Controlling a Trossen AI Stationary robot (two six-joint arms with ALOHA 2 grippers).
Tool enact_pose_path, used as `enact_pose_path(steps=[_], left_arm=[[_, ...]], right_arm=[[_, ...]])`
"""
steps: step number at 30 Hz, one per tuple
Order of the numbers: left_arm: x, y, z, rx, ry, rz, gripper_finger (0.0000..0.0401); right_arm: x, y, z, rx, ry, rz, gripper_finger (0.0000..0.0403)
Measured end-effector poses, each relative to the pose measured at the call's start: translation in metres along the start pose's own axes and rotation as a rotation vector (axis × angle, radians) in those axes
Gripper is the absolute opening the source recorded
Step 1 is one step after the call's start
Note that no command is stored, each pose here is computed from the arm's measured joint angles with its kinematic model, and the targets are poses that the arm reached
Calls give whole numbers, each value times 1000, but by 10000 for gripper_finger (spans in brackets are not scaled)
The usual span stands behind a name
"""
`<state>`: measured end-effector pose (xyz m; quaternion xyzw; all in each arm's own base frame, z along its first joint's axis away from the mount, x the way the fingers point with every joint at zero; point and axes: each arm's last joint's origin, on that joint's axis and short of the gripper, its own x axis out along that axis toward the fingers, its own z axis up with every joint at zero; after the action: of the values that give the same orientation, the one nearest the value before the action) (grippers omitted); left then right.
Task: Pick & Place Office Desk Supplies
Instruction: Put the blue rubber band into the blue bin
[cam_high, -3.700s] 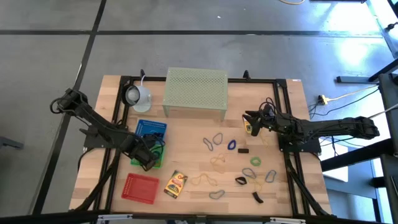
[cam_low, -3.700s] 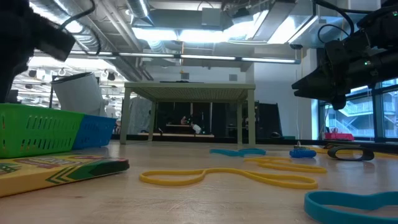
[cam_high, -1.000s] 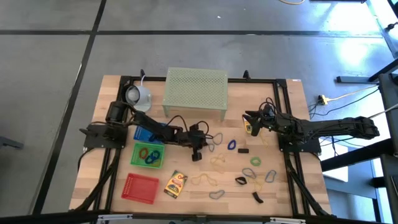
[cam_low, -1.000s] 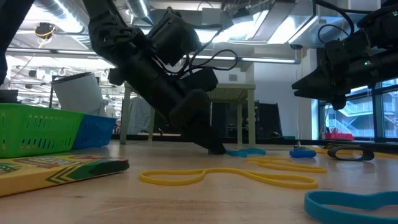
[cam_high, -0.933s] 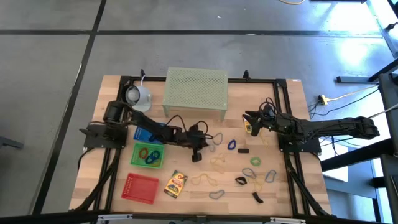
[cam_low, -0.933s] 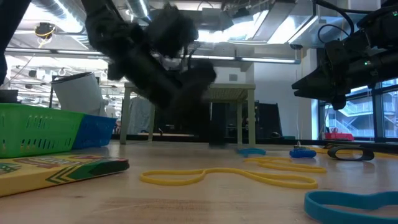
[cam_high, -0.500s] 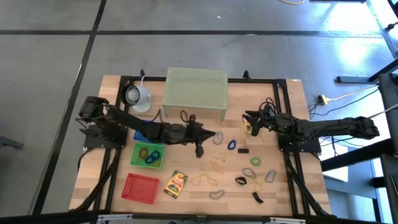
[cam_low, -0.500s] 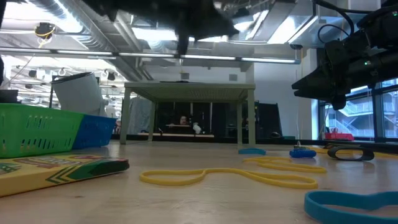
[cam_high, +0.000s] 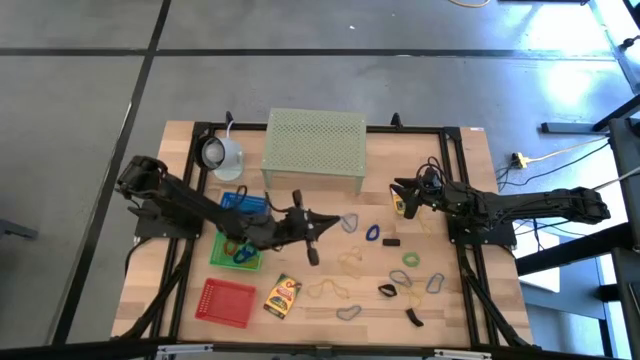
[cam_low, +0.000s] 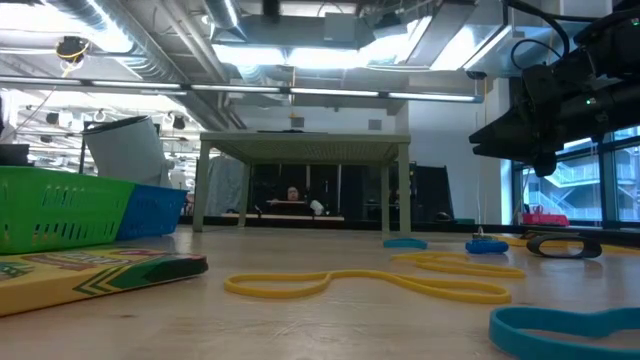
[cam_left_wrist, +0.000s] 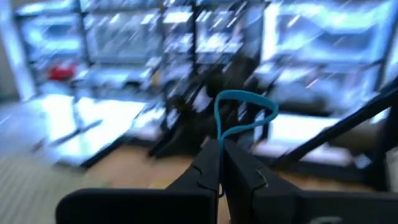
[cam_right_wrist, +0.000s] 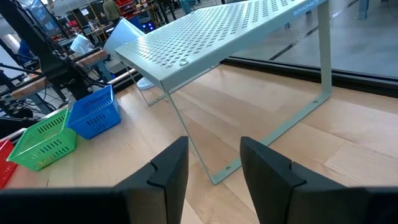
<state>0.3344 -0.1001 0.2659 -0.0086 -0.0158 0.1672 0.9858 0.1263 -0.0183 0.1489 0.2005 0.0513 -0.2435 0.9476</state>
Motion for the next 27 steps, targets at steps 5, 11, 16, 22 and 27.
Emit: enact_pose_path(steps=[5,11,16,22,27], left_arm=[[-12,6,-19,-3,229,128,4],[-39,29,-25,-86,484,244,4],[-71,49,-18,-98,630,339,4],[-110,71,-11,-91,761,471,5],[-130,84,-19,-106,878,568,4]], right_arm=[[0,0,0,0,0,0,146],[0,0,0,0,0,0,146],[0,0,0,0,0,0,146],[0,0,0,0,0,1,146],[0,0,0,0,0,0,146]])
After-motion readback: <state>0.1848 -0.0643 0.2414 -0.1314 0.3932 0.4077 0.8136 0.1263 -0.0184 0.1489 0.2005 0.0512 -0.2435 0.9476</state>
